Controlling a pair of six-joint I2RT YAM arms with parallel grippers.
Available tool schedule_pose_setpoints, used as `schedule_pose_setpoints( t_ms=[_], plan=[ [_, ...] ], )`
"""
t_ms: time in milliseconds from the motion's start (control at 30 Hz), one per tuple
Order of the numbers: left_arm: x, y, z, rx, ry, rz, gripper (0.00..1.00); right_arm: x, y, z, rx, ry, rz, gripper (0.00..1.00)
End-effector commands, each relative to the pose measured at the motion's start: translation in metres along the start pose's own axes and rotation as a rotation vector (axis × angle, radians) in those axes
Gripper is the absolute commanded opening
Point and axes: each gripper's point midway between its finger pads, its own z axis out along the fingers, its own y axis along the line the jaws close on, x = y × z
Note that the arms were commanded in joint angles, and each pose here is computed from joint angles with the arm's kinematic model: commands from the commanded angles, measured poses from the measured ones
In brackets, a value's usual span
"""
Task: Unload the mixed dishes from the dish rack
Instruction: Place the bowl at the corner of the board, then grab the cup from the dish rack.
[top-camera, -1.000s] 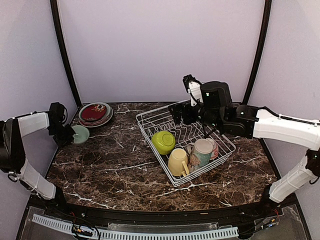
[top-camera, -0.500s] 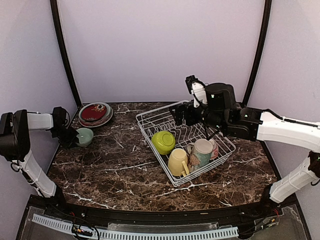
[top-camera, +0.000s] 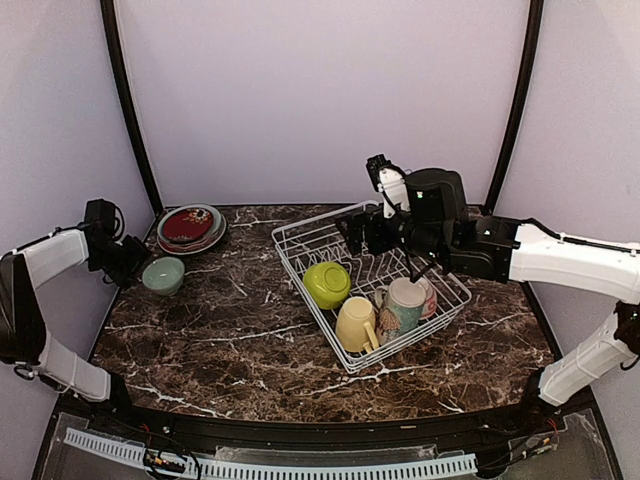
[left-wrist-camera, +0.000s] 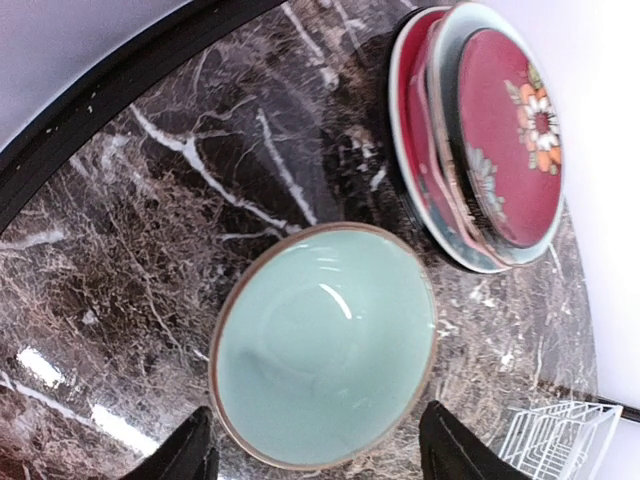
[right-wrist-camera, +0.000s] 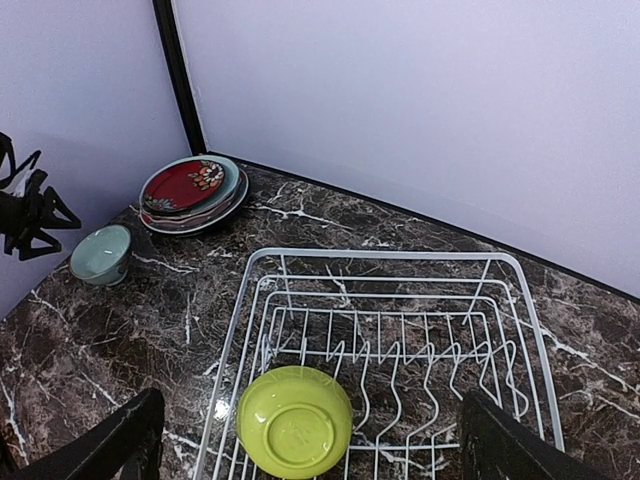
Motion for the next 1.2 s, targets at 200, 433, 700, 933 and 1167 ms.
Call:
schedule_pose_setpoints(
  t_ms=[200,433,700,933,1167],
  plan=[
    [0.015,-0.106,-0.067,0.279,-0.014,0.251,0.69,-0.004,-0.001,0.002,0.030,-0.005,-0.007,0.99],
    [0.054,-0.207,-0.110,0.422,-0.065,0.601,0.69,-0.005,-0.003,0.000,0.034,0.004,0.006,0.99],
    [0.077,-0.265,-0.160,0.527,-0.200,0.946,0.72,0.001,-0.013,-0.001,0.097,0.054,-0.021,0.99],
    [0.095,-0.241,-0.124,0.484,-0.179,1.109,0.72,0.019,-0.006,0.008,0.079,0.161,-0.021,0.99],
    [0.108,-0.230,-0.111,0.489,-0.117,1.109,0.72,0.046,0.017,0.028,-0.073,0.336,0.131,0.99]
  ],
)
